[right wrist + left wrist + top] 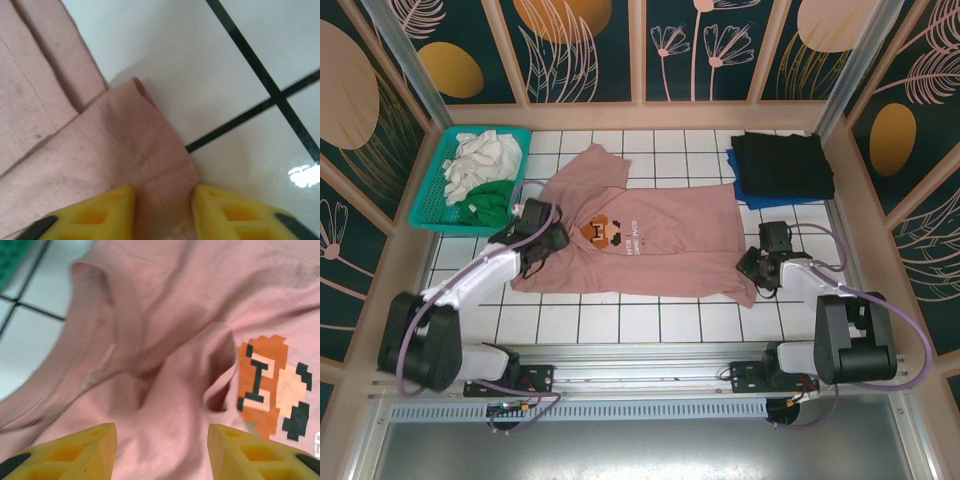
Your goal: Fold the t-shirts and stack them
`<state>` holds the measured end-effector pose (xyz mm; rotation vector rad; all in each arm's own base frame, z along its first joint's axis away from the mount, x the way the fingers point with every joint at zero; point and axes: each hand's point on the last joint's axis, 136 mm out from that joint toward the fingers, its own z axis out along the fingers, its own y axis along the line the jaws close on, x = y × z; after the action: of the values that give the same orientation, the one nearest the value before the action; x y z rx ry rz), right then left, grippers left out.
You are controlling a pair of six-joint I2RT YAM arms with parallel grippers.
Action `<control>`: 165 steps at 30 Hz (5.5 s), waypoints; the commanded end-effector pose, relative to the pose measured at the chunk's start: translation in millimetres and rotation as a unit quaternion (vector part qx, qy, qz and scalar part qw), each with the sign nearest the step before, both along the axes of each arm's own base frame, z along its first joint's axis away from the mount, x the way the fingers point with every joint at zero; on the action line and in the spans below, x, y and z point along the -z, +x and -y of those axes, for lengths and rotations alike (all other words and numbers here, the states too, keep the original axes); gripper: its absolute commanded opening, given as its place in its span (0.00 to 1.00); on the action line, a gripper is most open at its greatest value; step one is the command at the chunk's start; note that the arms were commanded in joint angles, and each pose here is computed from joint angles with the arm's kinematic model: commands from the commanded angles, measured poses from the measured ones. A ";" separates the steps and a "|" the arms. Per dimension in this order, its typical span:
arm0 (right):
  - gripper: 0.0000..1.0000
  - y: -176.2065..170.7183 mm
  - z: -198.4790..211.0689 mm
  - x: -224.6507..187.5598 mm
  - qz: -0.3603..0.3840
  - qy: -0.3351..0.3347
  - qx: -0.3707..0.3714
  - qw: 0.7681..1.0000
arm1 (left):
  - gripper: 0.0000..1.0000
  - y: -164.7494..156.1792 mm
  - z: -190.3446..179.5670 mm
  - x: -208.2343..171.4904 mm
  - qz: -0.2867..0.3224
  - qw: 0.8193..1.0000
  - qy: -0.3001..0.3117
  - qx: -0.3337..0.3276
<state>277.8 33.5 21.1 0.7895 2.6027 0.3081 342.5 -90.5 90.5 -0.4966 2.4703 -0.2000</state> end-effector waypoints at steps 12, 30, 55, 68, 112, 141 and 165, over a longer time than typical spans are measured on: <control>0.00 65.8 -4.1 -26.9 0.038 -0.022 -0.026 0.999 | 0.02 69.4 35.0 43.3 -0.042 0.996 0.035 0.069; 0.00 255.8 -27.7 -62.4 0.106 -0.031 -0.075 0.991 | 0.00 265.7 40.5 -27.2 0.052 0.993 0.062 0.083; 0.06 -37.0 -24.6 -73.2 0.065 0.023 -0.014 0.998 | 0.00 -129.6 -28.0 -8.6 -0.081 0.994 -0.013 -0.067; 0.41 -10.2 -54.3 -150.9 0.188 0.047 -0.064 0.979 | 0.37 -128.4 2.0 -52.4 0.007 0.991 -0.136 -0.015; 0.54 107.2 -90.9 8.9 -0.002 -0.068 -0.159 0.985 | 0.38 226.8 -9.4 110.7 -0.093 0.995 0.025 -0.008; 0.49 -26.7 -71.7 -42.7 -0.012 -0.076 -0.103 0.992 | 0.38 220.1 -11.0 116.4 -0.108 0.994 0.002 -0.010; 0.44 275.8 -55.4 45.1 0.002 -0.071 -0.061 0.996 | 0.59 -30.6 12.1 38.7 -0.058 0.998 -0.034 -0.007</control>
<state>573.0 94.5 30.3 0.5728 2.4622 0.1987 330.8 -101.6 52.2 -0.4900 2.6060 -0.2569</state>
